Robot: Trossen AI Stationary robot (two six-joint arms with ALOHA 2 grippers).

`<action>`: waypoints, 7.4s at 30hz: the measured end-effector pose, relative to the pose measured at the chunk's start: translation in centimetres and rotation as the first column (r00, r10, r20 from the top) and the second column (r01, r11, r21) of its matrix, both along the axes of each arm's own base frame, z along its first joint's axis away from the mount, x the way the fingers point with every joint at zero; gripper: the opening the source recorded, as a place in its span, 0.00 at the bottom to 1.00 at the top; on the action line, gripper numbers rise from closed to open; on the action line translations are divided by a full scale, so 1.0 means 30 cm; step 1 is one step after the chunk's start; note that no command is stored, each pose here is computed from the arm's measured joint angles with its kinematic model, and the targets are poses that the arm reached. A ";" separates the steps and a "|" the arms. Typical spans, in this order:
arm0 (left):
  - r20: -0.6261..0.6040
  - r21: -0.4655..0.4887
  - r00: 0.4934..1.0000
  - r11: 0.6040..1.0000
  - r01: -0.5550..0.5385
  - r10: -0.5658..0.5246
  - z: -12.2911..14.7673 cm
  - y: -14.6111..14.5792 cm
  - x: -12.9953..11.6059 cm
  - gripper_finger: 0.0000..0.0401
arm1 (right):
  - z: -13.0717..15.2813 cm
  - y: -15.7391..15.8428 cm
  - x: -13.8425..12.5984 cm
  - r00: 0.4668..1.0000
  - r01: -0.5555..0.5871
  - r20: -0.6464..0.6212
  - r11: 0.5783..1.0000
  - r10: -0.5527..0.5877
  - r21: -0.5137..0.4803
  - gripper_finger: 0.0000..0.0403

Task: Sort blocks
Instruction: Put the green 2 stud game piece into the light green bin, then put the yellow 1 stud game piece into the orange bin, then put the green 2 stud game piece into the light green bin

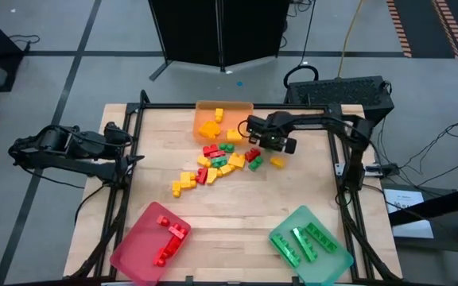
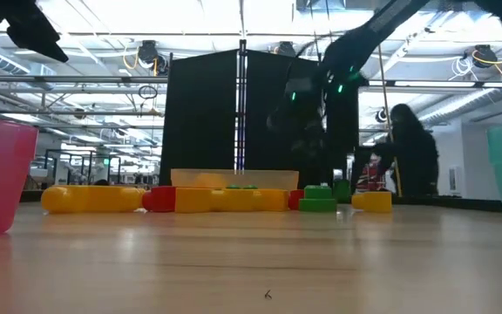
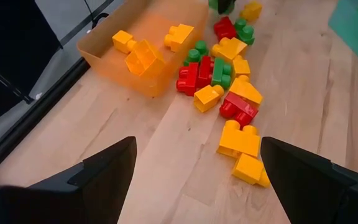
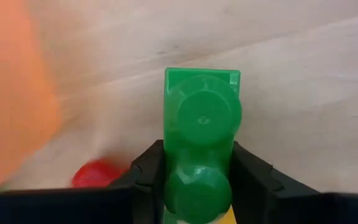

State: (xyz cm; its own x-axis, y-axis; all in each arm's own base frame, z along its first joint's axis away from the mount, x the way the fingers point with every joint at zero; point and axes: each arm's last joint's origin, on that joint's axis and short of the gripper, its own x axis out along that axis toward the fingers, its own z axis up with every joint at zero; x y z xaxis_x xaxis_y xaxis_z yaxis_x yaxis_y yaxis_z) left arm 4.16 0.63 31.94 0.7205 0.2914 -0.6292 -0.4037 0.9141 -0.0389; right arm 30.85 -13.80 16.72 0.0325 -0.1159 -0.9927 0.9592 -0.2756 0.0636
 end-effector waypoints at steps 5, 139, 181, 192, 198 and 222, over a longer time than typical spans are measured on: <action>-0.004 0.009 1.000 1.000 0.007 -0.007 0.000 0.000 0.000 0.86 | 0.168 0.076 -0.040 0.990 -0.117 0.072 0.990 0.123 -0.080 0.27; 0.013 -0.022 0.999 0.999 -0.035 0.035 0.000 0.001 0.000 0.86 | 0.005 0.163 0.001 0.456 -0.888 -0.014 0.456 0.890 0.055 0.82; 0.012 -0.007 0.999 0.999 -0.043 0.043 0.001 0.003 -0.001 0.86 | 0.466 0.016 0.251 0.549 -0.769 -0.050 0.481 0.834 -0.421 0.28; 0.013 -0.005 0.999 0.999 -0.045 0.045 0.001 0.003 0.000 0.86 | 0.242 -0.265 0.330 0.689 -0.646 0.131 0.686 0.713 -0.335 0.28; 0.013 -0.006 0.999 0.999 -0.045 0.045 0.001 0.003 0.000 0.86 | 0.152 -0.277 0.341 0.665 -0.675 0.233 0.705 0.710 -0.219 0.51; -0.042 -0.028 0.998 0.998 -0.056 0.055 -0.014 0.003 -0.014 0.86 | 0.332 0.166 0.282 0.477 -0.875 -0.178 0.483 0.861 -0.010 0.74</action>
